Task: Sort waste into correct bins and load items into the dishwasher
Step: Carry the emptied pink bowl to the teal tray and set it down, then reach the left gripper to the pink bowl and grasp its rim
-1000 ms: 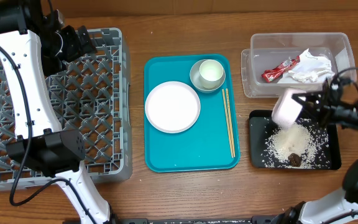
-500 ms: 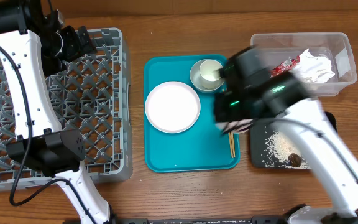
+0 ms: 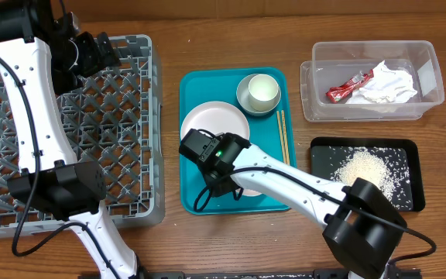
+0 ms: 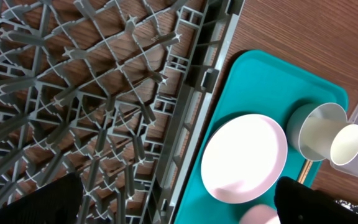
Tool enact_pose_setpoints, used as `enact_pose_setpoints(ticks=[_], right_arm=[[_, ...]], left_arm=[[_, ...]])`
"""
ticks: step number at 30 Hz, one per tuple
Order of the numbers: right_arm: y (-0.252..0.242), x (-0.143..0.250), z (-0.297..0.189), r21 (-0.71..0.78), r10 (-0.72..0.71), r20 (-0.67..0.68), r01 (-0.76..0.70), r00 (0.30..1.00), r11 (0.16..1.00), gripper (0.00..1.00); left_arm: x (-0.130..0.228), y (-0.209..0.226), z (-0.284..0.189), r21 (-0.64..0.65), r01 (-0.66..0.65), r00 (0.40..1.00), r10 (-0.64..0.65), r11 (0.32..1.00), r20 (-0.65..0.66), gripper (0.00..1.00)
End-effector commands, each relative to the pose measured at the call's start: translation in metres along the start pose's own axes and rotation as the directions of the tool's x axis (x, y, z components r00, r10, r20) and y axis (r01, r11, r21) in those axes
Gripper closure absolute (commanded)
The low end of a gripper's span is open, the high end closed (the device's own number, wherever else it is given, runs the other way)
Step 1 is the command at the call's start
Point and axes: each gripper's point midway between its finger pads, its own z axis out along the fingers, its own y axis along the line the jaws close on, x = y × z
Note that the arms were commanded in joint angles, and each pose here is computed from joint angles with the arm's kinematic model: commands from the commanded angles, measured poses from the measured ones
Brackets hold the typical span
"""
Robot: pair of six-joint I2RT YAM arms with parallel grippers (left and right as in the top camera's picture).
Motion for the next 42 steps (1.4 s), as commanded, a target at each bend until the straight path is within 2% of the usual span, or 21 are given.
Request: enact_pose_setpoints(ticks=[1, 4, 8, 10, 11, 14, 16, 19, 20, 21, 25, 27, 29, 30, 31, 33, 36, 38, 40, 42], right_arm=[[0.01, 0.004, -0.002, -0.055, 0.002, -0.024, -0.003, 1.0, 0.998, 0.57], [0.009, 0.004, -0.008, -0.054, 0.004, -0.033, -0.006, 0.999, 0.999, 0.54], [-0.003, -0.023, -0.057, -0.076, 0.085, 0.014, -0.084, 0.996, 0.994, 0.47], [-0.026, -0.048, -0.093, -0.1, 0.159, 0.072, -0.151, 0.985, 0.983, 0.06], [-0.049, -0.063, -0.115, -0.102, 0.22, 0.11, -0.209, 0.969, 0.973, 0.0], [-0.121, -0.083, -0.16, -0.075, 0.374, 0.179, -0.366, 0.91, 0.928, 0.0], [-0.18, -0.083, -0.181, -0.058, 0.494, 0.194, -0.493, 0.848, 0.868, 0.0], [-0.264, -0.068, -0.189, -0.011, 0.656, 0.196, -0.667, 0.729, 0.745, 0.0], [-0.314, -0.054, -0.188, 0.011, 0.733, 0.198, -0.749, 0.651, 0.663, 0.0], [-0.338, -0.046, -0.188, 0.017, 0.768, 0.201, -0.787, 0.608, 0.617, 0.0], [-0.394, -0.023, -0.19, -0.005, 0.859, 0.215, -0.879, 0.465, 0.477, 0.0], [-0.417, -0.012, -0.191, -0.006, 0.885, 0.23, -0.909, 0.405, 0.417, 0.0], [-0.433, -0.004, -0.192, -0.009, 0.9, 0.244, -0.927, 0.362, 0.375, 0.0], [-0.438, -0.001, -0.192, -0.009, 0.904, 0.247, -0.932, 0.35, 0.363, 0.0], [-0.446, 0.005, -0.193, -0.008, 0.912, 0.25, -0.941, 0.326, 0.339, 0.0], [-0.452, 0.01, -0.193, -0.007, 0.917, 0.253, -0.947, 0.308, 0.32, 0.0], [-0.454, 0.012, -0.193, -0.007, 0.919, 0.253, -0.949, 0.302, 0.314, 0.0], [-0.454, 0.012, -0.193, -0.007, 0.919, 0.253, -0.95, 0.302, 0.313, 0.0], [-0.454, 0.012, -0.193, -0.007, 0.919, 0.253, -0.95, 0.302, 0.313, 0.0], [-0.454, 0.012, -0.193, -0.007, 0.919, 0.253, -0.95, 0.302, 0.313, 0.0]], left_arm=[[0.001, -0.005, -0.014, 0.014, -0.03, 0.999, 0.03, 0.999, 0.034, 0.0], [0.001, -0.005, -0.014, 0.015, -0.03, 0.999, 0.03, 0.999, 0.034, 0.0], [0.001, -0.006, -0.014, 0.014, -0.031, 0.999, 0.03, 0.999, 0.034, 0.0], [0.001, -0.005, -0.015, 0.014, -0.029, 0.999, 0.028, 0.999, 0.035, 0.0], [0.001, -0.005, -0.015, 0.013, -0.029, 0.999, 0.028, 0.999, 0.035, 0.0], [0.001, -0.005, -0.015, 0.013, -0.029, 0.999, 0.029, 0.999, 0.034, 0.0], [0.001, -0.005, -0.015, 0.013, -0.029, 0.999, 0.029, 0.999, 0.034, 0.0], [0.001, -0.005, -0.015, 0.014, -0.029, 0.999, 0.029, 0.999, 0.035, 0.0], [0.001, -0.005, -0.015, 0.014, -0.029, 0.999, 0.029, 0.999, 0.035, 0.0], [0.001, -0.005, -0.015, 0.015, -0.028, 0.999, 0.027, 0.999, 0.034, 0.0], [-0.006, -0.008, -0.015, 0.026, -0.018, 0.998, 0.016, 0.999, 0.062, 0.0], [-0.004, -0.014, -0.014, 0.054, 0.029, 0.998, -0.031, 0.998, 0.052, 0.0], [0.011, -0.042, -0.017, 0.206, 0.076, 0.997, -0.07, 0.976, -0.034, 0.0], [0.016, -0.059, -0.019, 0.289, 0.044, 0.998, -0.029, 0.956, -0.059, 0.0], [0.033, -0.1, -0.026, 0.47, -0.071, 0.989, 0.122, 0.88, -0.081, 0.0], [0.059, -0.137, -0.022, 0.56, -0.158, 0.961, 0.258, 0.813, -0.103, 0.0], [0.115, -0.171, 0.019, 0.441, -0.3, 0.885, 0.419, 0.846, -0.202, 0.02], [0.148, -0.185, 0.037, 0.364, -0.408, 0.826, 0.508, 0.837, -0.243, 0.03], [0.176, -0.201, 0.039, 0.314, -0.515, 0.77, 0.591, 0.798, -0.239, 0.04], [0.185, -0.203, 0.026, 0.257, -0.563, 0.763, 0.613, 0.786, -0.203, 0.02]])
